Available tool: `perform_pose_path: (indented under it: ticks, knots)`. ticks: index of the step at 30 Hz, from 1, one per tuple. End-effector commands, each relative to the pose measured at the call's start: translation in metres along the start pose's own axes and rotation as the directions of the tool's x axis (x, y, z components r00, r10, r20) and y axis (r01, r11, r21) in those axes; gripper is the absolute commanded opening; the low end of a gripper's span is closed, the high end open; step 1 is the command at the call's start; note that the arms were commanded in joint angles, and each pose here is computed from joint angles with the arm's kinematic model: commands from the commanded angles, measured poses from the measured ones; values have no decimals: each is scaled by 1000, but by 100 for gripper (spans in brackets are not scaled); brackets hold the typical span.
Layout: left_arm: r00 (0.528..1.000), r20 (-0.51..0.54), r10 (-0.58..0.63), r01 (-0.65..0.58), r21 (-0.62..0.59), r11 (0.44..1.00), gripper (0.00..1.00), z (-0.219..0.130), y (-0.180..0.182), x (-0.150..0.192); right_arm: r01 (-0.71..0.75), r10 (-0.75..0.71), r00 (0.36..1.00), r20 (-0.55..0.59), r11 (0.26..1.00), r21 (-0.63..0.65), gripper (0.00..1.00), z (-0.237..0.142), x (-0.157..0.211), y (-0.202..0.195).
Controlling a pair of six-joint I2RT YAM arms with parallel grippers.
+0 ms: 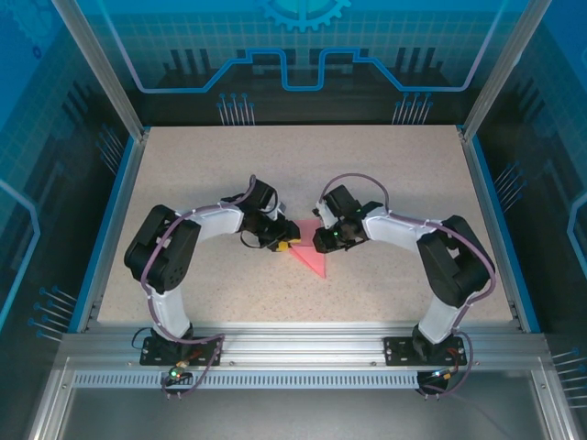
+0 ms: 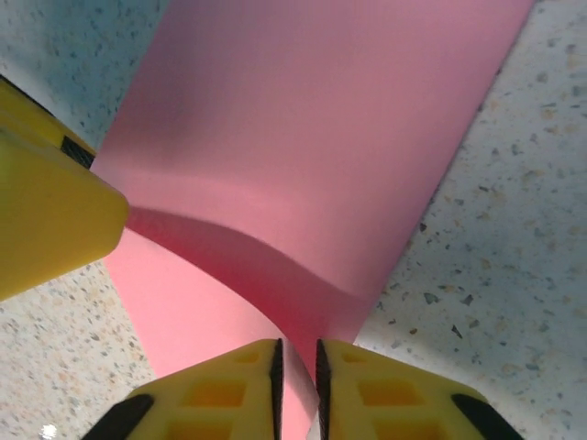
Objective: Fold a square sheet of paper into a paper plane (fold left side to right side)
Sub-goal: Fourth fold the wing at the center of the table.
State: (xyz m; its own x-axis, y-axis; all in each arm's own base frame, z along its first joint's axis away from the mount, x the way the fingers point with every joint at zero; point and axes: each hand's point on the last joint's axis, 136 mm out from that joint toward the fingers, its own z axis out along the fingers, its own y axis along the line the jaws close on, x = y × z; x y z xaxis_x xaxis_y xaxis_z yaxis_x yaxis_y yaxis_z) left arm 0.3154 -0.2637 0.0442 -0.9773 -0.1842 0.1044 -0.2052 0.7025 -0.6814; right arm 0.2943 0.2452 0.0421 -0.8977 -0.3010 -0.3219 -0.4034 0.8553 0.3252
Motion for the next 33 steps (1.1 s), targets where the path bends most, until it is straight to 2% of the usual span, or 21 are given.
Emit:
perform_pose_path:
  ticks: [1, 2, 8, 15, 22, 33]
  knots:
    - [1000, -4, 26, -25, 36, 999, 33, -2, -17, -3, -16, 14, 999, 50, 999, 49, 27, -20, -2, -9]
    - [1000, -2, 30, -30, 38, 999, 32, -4, -19, -3, -18, 14, 998, 62, 997, 70, 32, -25, -2, -12]
    - [999, 9, 34, -35, 48, 998, 28, -11, -25, -3, 10, -29, 992, 120, 987, 160, 46, -50, 10, -10]
    - [1000, 12, 17, -17, 38, 999, 20, -15, -30, -5, 68, -94, 979, 182, 987, 142, 48, -42, 35, 27]
    - [1000, 6, -13, 13, 42, 999, 18, -15, -34, -6, 143, -174, 975, 140, 968, 206, 49, -15, 41, 50]
    - [1000, 11, -6, 6, 33, 999, 19, -17, -35, -8, 154, -183, 980, 83, 950, 273, 43, 7, 47, 39]
